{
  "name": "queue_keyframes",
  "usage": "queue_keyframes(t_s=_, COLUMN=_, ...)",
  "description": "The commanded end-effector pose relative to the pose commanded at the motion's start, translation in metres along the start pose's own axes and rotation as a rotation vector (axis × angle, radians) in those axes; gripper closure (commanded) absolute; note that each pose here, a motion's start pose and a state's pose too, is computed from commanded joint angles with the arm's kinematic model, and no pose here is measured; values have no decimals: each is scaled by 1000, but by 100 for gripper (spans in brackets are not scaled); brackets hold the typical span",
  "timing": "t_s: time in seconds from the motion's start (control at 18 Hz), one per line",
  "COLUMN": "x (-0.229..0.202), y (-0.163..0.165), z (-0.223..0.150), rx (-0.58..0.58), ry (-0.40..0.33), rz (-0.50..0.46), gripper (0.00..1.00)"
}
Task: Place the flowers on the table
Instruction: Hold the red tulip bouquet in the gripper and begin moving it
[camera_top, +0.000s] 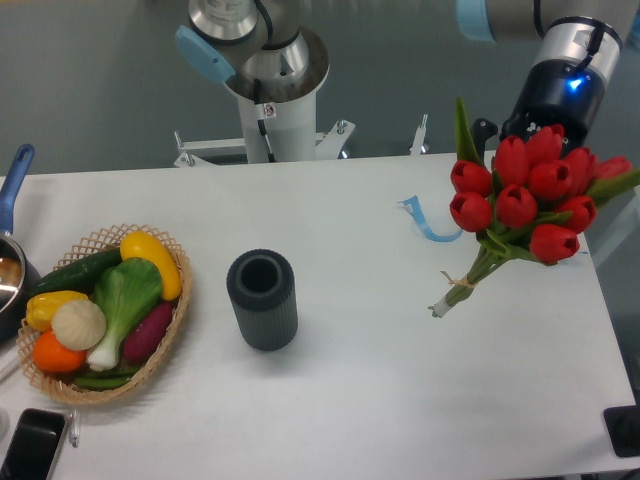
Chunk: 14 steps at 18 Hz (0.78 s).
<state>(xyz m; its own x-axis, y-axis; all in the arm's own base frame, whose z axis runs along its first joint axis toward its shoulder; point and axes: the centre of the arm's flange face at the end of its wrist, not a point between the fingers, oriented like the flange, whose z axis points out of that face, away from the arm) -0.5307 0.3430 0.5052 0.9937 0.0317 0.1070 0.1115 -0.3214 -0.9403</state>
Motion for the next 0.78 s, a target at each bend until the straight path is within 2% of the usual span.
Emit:
queue_keyframes(t_s=0.56, x=4, y=3, z=0, rx=-46, ry=-40, rz=28, gripper=48)
queue_keyframes(t_s=0.78, x=6, y=5, z=2, rx=-117, ry=-92, rz=37, gripper=48)
